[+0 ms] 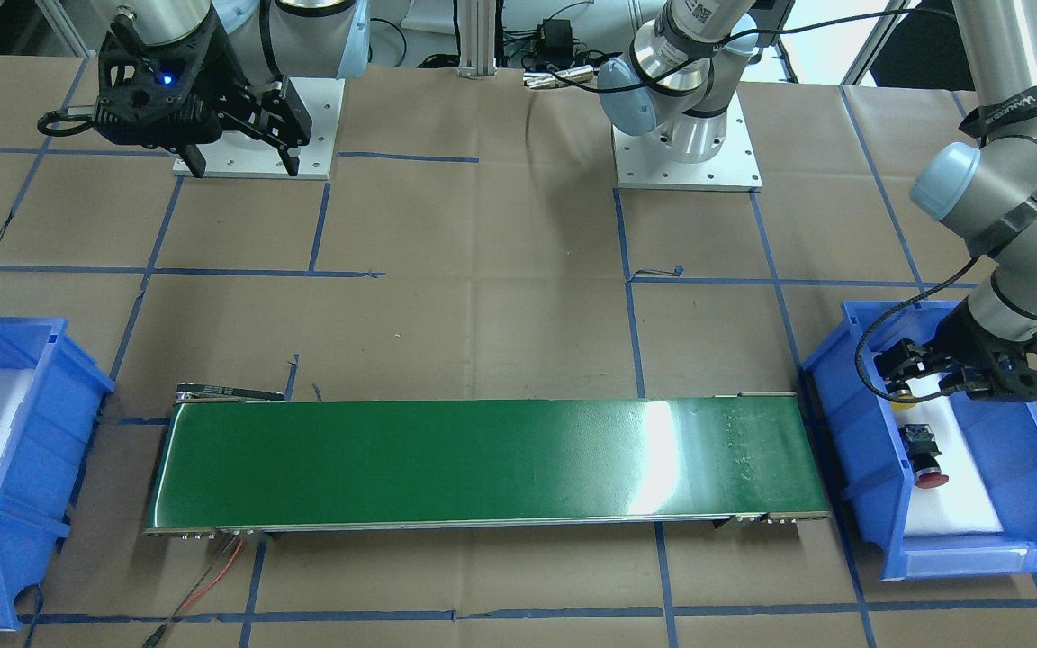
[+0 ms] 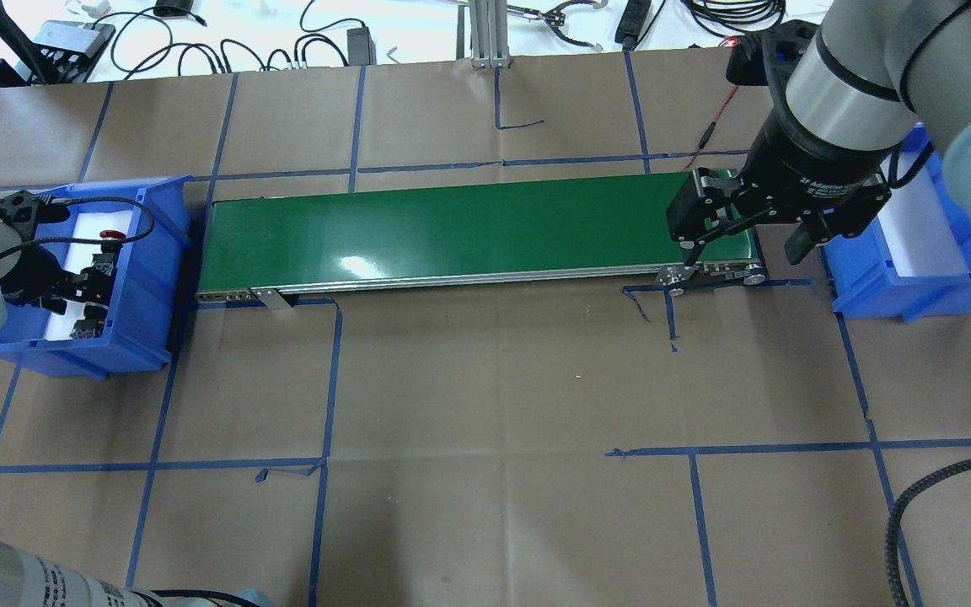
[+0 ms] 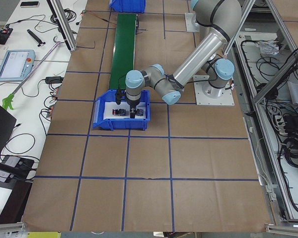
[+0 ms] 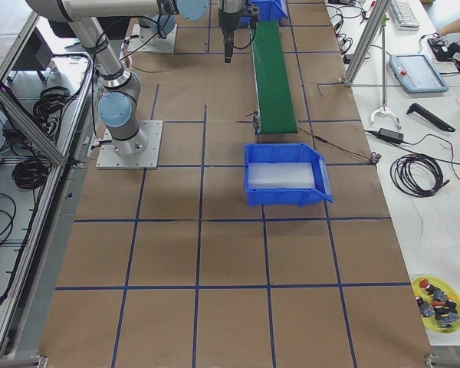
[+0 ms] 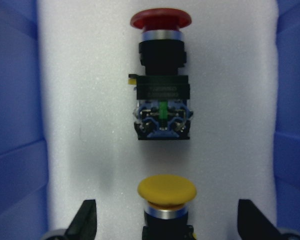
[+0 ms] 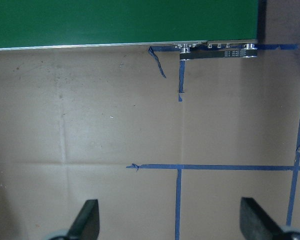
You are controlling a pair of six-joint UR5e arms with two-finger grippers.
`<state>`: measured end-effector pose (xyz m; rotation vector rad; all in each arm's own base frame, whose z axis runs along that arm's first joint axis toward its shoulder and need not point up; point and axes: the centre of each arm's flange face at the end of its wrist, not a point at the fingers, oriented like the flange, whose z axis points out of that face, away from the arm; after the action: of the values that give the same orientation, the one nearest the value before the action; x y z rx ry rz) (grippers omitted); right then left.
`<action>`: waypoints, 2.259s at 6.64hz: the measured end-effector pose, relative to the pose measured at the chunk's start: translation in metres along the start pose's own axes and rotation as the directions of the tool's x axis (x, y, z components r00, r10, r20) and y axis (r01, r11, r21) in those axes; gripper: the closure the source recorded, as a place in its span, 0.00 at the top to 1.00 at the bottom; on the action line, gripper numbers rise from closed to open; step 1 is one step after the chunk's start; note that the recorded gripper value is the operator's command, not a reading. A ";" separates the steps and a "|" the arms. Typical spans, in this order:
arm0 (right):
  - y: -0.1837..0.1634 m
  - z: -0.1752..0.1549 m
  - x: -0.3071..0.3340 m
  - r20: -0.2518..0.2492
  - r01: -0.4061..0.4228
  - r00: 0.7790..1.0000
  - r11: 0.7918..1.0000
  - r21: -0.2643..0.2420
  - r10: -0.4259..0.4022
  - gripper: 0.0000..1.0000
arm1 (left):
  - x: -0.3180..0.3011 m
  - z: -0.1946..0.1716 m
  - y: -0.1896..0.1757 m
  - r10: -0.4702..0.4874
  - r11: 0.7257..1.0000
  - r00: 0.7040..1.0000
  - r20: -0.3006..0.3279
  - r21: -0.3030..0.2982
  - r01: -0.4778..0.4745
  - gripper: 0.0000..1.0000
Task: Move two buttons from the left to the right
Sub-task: 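Lower the left gripper into the bin onto the yellow-capped button, then close the left gripper on the yellow button and lift it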
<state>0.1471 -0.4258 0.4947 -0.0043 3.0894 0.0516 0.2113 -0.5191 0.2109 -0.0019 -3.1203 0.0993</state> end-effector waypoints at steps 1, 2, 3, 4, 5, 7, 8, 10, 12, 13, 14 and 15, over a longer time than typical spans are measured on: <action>0.000 0.000 0.000 0.000 0.000 1.000 1.000 -0.001 0.000 1.00 | 0.003 0.005 0.005 -0.004 1.000 1.000 -0.004 -0.012 0.004 0.85; 0.000 0.000 0.000 -0.001 0.000 1.000 1.000 0.000 0.000 1.00 | 0.005 0.007 0.010 -0.010 1.000 1.000 -0.006 -0.020 0.009 0.61; 0.000 -0.001 0.000 -0.001 0.000 1.000 1.000 0.003 0.000 1.00 | 0.005 0.006 0.013 -0.015 1.000 1.000 -0.004 -0.020 0.014 0.33; -0.001 -0.003 0.000 0.000 0.000 1.000 1.000 0.011 0.000 1.00 | 0.005 0.003 0.013 -0.016 1.000 1.000 -0.001 -0.018 0.016 0.13; -0.003 -0.006 -0.001 0.000 0.001 1.000 1.000 0.019 -0.001 1.00 | 0.003 0.000 0.012 -0.018 1.000 1.000 0.001 -0.015 0.018 0.00; -0.007 -0.008 -0.001 0.002 0.002 1.000 1.000 0.028 -0.002 1.00 | -0.001 -0.004 0.012 -0.019 1.000 1.000 0.001 -0.009 0.019 0.00; -0.008 -0.009 -0.001 0.002 0.002 1.000 0.999 0.032 -0.002 1.00 | -0.002 -0.013 0.009 -0.016 1.000 1.000 0.010 0.005 0.016 0.00; -0.010 -0.010 -0.002 0.006 0.003 1.000 0.999 0.048 -0.004 1.00 | -0.007 -0.050 -0.002 -0.013 1.000 1.000 0.024 0.027 0.013 0.00; -0.011 -0.011 -0.004 0.016 0.005 1.000 0.998 0.057 -0.006 1.00 | -0.015 -0.108 -0.020 -0.012 1.000 1.000 0.006 0.004 0.012 0.00; -0.011 -0.011 -0.004 0.017 0.005 1.000 0.998 0.058 -0.006 1.00 | -0.017 -0.133 -0.031 -0.010 1.000 1.000 -0.007 -0.012 0.010 0.00; -0.012 -0.011 -0.003 0.017 0.004 1.000 0.998 0.058 -0.005 1.00 | -0.016 -0.150 -0.041 -0.005 1.000 1.000 -0.019 -0.026 0.004 0.00; -0.012 -0.011 -0.003 0.016 0.004 1.000 0.998 0.057 -0.005 1.00 | -0.005 -0.160 -0.050 0.010 0.999 1.000 -0.026 -0.030 -0.010 0.00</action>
<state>0.1497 -0.4381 0.5053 -0.0078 3.0729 -0.0366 0.2193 -0.5593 0.3737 -0.0193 -3.0959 0.0520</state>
